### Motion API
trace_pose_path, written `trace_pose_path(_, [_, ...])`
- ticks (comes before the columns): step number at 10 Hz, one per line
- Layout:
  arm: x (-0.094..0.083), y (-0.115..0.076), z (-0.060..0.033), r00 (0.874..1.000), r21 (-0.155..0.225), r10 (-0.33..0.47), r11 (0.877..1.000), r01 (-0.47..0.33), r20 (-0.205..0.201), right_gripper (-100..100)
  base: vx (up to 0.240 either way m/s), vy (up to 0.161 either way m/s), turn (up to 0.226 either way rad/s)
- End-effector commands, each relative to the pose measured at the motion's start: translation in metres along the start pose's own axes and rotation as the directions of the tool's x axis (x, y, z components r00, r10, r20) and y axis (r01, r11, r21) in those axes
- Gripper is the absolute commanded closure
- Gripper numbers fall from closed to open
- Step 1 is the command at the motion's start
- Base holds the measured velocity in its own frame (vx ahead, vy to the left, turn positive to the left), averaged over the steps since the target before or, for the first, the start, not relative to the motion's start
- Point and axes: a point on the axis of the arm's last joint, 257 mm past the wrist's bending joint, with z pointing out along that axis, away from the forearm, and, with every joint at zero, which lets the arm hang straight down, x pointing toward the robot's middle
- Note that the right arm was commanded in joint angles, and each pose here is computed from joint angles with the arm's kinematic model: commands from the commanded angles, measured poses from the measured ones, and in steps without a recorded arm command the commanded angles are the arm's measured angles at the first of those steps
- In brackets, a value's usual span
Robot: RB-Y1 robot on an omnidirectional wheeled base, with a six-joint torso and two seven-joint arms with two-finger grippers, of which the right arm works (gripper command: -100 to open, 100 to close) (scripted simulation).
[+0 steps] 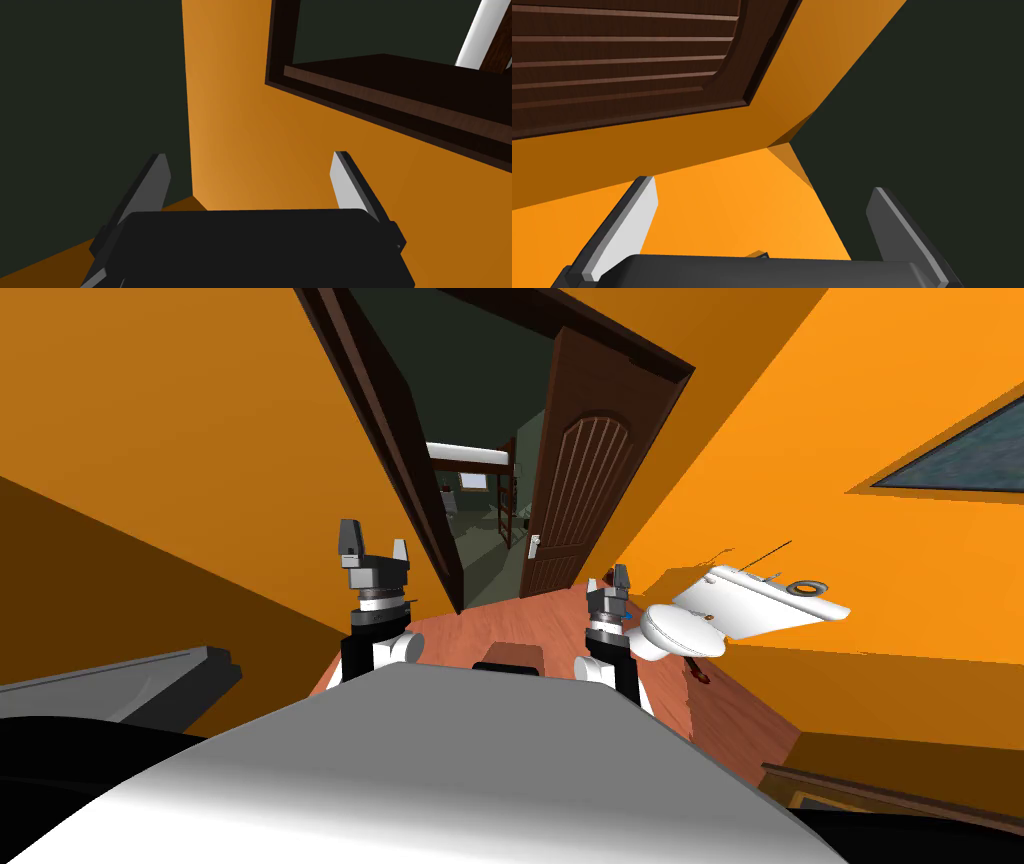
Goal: Push the door open
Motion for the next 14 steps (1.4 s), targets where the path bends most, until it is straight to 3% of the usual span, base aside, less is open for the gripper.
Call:
trace_pose_path(1, [0.005, -0.013, 0.0001, 1.000, 0.021, 0.013, 1.000, -0.012, -0.017, -100, 0.119, -0.007, 0.065])
trace_pose_path(8, [0.024, -0.059, -0.0016, 0.996, 0.100, 0.057, 0.994, -0.050, -0.069, -100, 0.163, -0.042, 0.053])
trace_pose_path(14, [0.041, -0.103, -0.0060, 0.989, 0.180, 0.095, 0.981, -0.074, -0.113, -100, 0.113, -0.046, 0.057])
